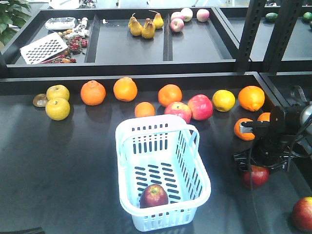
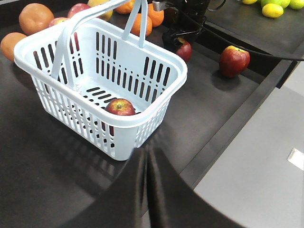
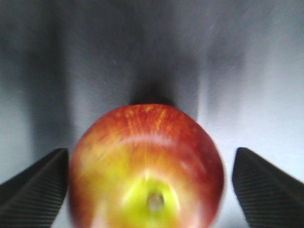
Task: Pick three apples into basket with both arms
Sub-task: 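Move the right gripper back and grasp a second red apple, then carry the second apple into the basket and open the right gripper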
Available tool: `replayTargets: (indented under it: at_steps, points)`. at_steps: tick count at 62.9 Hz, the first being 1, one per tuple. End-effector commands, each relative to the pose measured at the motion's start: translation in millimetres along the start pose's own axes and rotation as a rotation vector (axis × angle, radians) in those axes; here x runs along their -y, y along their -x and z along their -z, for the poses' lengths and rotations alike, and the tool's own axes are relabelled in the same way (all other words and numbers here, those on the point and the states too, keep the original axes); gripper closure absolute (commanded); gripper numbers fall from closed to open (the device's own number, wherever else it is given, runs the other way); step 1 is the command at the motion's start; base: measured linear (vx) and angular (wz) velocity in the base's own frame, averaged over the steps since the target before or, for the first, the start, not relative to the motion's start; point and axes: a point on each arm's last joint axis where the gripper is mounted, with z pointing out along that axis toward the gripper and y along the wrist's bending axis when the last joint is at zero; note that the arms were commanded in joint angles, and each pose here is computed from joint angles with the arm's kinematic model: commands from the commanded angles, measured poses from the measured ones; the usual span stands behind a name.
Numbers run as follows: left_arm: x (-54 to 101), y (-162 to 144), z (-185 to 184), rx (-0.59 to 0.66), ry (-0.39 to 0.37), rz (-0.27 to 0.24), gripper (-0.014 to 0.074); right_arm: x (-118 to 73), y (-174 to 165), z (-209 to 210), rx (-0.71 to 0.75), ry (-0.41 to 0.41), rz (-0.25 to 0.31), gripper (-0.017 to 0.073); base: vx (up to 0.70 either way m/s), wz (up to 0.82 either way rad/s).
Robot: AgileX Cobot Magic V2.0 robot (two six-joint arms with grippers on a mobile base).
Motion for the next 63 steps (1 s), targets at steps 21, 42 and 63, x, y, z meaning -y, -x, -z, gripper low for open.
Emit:
replayTargets:
  at_steps: [21, 42, 63]
  points:
    - [-0.3, 12, 2, 0.068, 0.012, 0.028, 0.06, -9.2, -6, 132, 0.197, 0.085, 0.064, 0.0571, 0.0, 0.0]
    - [-0.3, 12, 2, 0.068, 0.012, 0.028, 0.06, -55.3, -87, 211, 0.381, 0.276, 0.14, 0.0564, 0.0, 0.0]
    - [-0.3, 12, 2, 0.068, 0.012, 0.028, 0.06, -147.6, -116, 211, 0.541, 0.475, 0.297, 0.0555, 0.0, 0.0]
